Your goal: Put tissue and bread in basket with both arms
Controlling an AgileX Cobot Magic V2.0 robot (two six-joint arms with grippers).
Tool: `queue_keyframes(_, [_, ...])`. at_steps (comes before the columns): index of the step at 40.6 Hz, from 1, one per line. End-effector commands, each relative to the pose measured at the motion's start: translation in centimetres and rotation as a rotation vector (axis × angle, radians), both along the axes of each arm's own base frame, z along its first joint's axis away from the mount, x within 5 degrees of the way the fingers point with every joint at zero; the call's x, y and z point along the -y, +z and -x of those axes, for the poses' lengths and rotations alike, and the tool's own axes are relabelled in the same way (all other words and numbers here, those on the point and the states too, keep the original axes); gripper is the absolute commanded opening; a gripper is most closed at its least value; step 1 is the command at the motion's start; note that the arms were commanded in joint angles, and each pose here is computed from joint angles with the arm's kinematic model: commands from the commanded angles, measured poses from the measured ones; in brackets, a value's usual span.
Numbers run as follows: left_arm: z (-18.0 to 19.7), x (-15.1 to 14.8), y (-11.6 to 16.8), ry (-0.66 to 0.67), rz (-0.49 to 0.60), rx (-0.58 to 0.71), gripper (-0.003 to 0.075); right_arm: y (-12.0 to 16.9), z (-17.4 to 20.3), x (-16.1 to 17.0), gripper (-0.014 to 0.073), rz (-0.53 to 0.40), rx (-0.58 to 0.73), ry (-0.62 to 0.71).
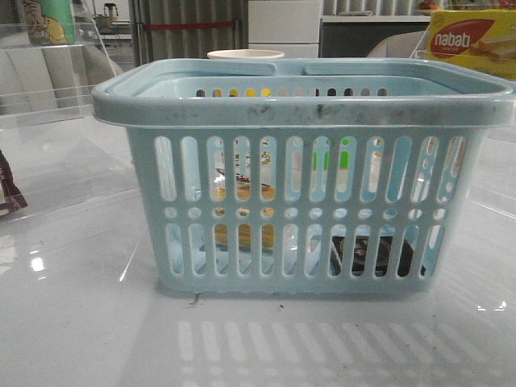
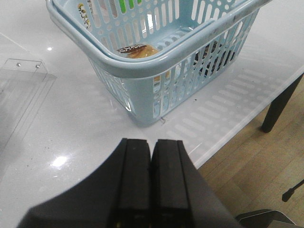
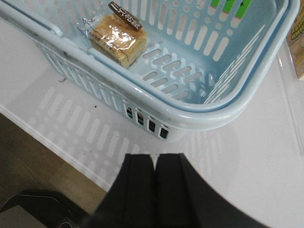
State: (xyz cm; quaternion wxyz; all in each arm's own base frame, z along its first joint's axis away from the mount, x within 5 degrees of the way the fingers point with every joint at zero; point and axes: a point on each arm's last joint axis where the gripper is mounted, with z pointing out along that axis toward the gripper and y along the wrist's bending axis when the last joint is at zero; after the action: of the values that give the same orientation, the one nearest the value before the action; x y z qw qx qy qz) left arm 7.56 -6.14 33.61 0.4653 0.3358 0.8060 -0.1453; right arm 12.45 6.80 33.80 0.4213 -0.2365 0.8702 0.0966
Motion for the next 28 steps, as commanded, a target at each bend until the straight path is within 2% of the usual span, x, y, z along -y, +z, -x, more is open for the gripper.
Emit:
queue_keyframes(1, [0.4, -0.5, 1.9, 0.022, 0.081, 0.126, 0.0091, 1.4, -0.2, -0.1, 0.0053, -0.041, 0.092, 0.007])
queue_keyframes(8, [1.3, -2.3, 2.4, 0.131, 0.154, 0.296, 0.0091, 1.4, -0.2, -0.1, 0.0053, -0.041, 0.092, 0.007])
queue_keyframes(11, [1.6, -2.9, 1.8, 0.190, 0.188, 0.367, 0.0091, 1.4, -0.2, -0.1, 0.0053, -0.041, 0.092, 0.007])
queue_keyframes(18, [1.8, -4.1, -1.6, 0.339, 0.226, 0.488, 0.0091, 1.4, -0.2, -0.1, 0.0053, -0.041, 0.092, 0.007])
queue_keyframes(28, [2.1, -5.1, -7.5, 0.498, 0.273, 0.595, 0.0091, 1.4, -0.2, -0.1, 0.0053, -0.041, 0.092, 0.007])
